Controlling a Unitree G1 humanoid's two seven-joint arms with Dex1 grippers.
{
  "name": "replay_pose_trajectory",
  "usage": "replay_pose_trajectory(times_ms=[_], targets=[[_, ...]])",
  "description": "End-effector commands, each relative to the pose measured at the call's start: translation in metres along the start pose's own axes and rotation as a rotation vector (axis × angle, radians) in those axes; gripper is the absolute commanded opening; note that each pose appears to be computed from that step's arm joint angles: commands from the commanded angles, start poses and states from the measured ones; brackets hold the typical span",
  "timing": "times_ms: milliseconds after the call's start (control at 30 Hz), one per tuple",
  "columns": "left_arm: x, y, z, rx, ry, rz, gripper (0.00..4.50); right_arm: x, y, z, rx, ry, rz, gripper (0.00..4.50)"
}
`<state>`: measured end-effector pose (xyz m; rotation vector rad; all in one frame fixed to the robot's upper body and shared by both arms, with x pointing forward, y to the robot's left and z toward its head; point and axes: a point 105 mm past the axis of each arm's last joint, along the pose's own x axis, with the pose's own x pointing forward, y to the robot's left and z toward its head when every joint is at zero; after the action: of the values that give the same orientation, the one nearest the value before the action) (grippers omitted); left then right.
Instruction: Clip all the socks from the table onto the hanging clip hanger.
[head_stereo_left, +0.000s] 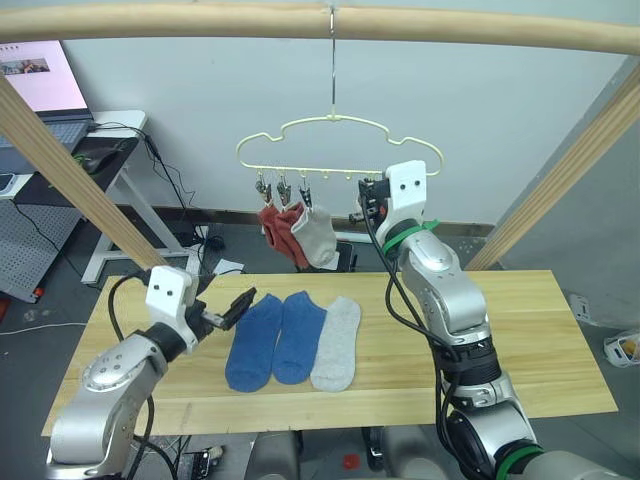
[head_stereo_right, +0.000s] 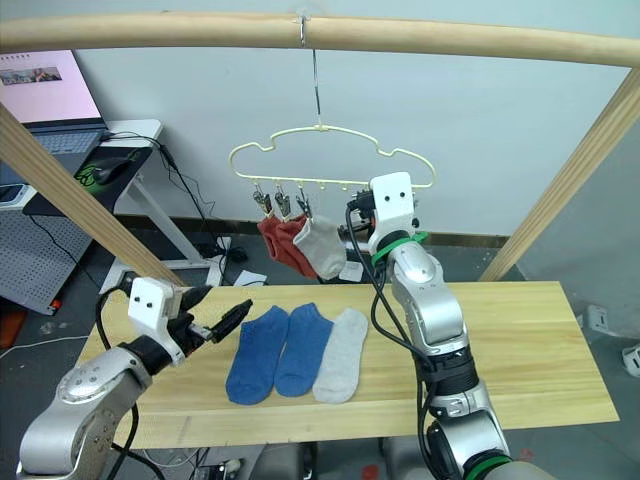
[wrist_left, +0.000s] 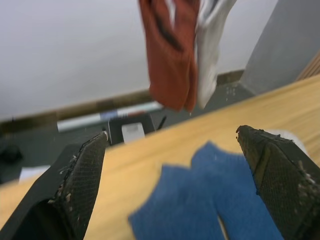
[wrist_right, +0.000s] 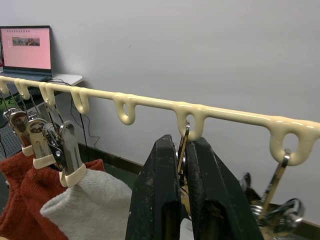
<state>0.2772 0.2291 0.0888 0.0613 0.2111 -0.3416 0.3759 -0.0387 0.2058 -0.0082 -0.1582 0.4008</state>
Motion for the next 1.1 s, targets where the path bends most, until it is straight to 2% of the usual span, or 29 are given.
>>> replay_pose_trajectory(times_ms=[33, 233, 533, 833, 933, 1000, 1100], targets=[[0.007, 0.006, -0.014, -0.016, 0.041, 0.061, 4.46, -0.006, 0.003, 0.021, 0.001, -0.063, 0.014, 0.0], [0.027, 0.001, -0.038, -0.032, 0.103, 0.058, 4.46, -0.01, 0.005, 0.021, -0.003, -0.041, 0.026, 0.0], [0.054, 0.003, -0.054, -0.057, 0.156, 0.061, 4.46, -0.013, 0.009, 0.022, -0.012, -0.028, 0.044, 0.0], [0.058, -0.01, -0.072, -0.052, 0.244, 0.011, 4.46, -0.014, 0.012, 0.022, -0.01, -0.028, 0.049, 0.0], [0.058, -0.011, -0.076, -0.043, 0.264, 0.014, 3.93, -0.013, 0.014, 0.022, -0.008, -0.028, 0.053, 0.0], [0.058, -0.012, -0.078, -0.037, 0.277, 0.013, 3.33, -0.013, 0.014, 0.022, -0.007, -0.028, 0.055, 0.0], [0.058, -0.013, -0.079, -0.021, 0.288, 0.011, 2.71, -0.013, 0.015, 0.022, -0.004, -0.029, 0.057, 0.0]])
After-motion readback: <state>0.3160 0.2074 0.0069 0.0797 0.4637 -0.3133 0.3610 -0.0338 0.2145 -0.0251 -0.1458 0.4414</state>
